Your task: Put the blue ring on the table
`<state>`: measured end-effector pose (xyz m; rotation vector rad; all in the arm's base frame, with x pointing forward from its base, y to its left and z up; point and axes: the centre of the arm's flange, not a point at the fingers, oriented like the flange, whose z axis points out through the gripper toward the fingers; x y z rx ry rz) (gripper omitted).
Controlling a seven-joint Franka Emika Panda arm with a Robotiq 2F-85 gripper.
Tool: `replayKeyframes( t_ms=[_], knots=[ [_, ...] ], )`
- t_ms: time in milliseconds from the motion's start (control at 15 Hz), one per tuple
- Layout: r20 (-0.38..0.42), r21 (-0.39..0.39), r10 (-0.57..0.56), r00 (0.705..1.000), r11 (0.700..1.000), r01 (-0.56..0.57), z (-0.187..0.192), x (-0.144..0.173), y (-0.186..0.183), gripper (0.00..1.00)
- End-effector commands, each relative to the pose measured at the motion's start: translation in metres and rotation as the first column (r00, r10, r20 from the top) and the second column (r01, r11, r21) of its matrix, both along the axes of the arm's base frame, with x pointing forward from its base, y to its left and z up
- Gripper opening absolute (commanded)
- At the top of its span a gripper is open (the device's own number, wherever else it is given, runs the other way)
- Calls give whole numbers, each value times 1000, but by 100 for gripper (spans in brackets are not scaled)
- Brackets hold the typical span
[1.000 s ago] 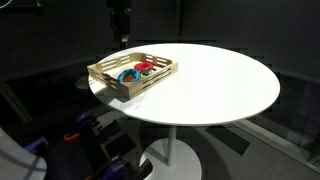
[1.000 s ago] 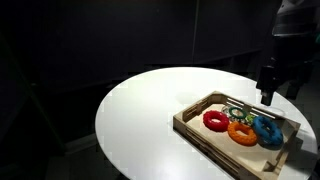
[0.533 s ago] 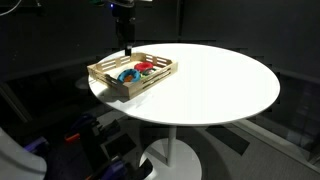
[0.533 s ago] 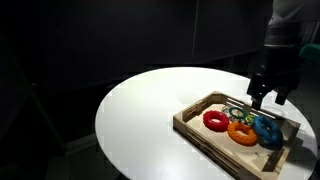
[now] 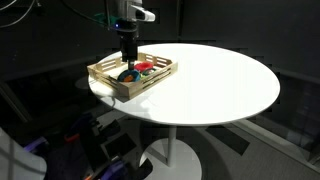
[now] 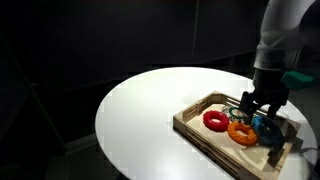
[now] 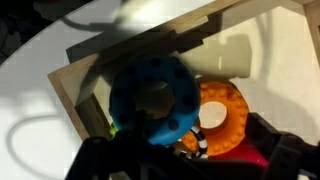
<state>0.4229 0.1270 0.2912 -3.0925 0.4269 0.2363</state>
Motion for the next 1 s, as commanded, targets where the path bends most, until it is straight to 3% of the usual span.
replayKeyframes(
  t_ms=[0,67,333,400,467,533,667,933],
  knots=[
    [14,-24,-23,1000,999,23,-16,5,5,100],
    [13,-27,-23,1000,999,24,-19,6,7,100],
    [3,-43,-34,999,999,34,-31,6,10,84],
    [-2,-47,-36,999,998,36,-34,6,10,74],
    [-5,-51,-38,999,998,38,-35,6,10,73],
    [-8,-53,-40,999,998,39,-37,6,11,55],
    [-11,-53,-45,999,998,44,-37,6,12,36],
    [5,-24,-39,999,999,39,-20,9,15,9]
  ],
)
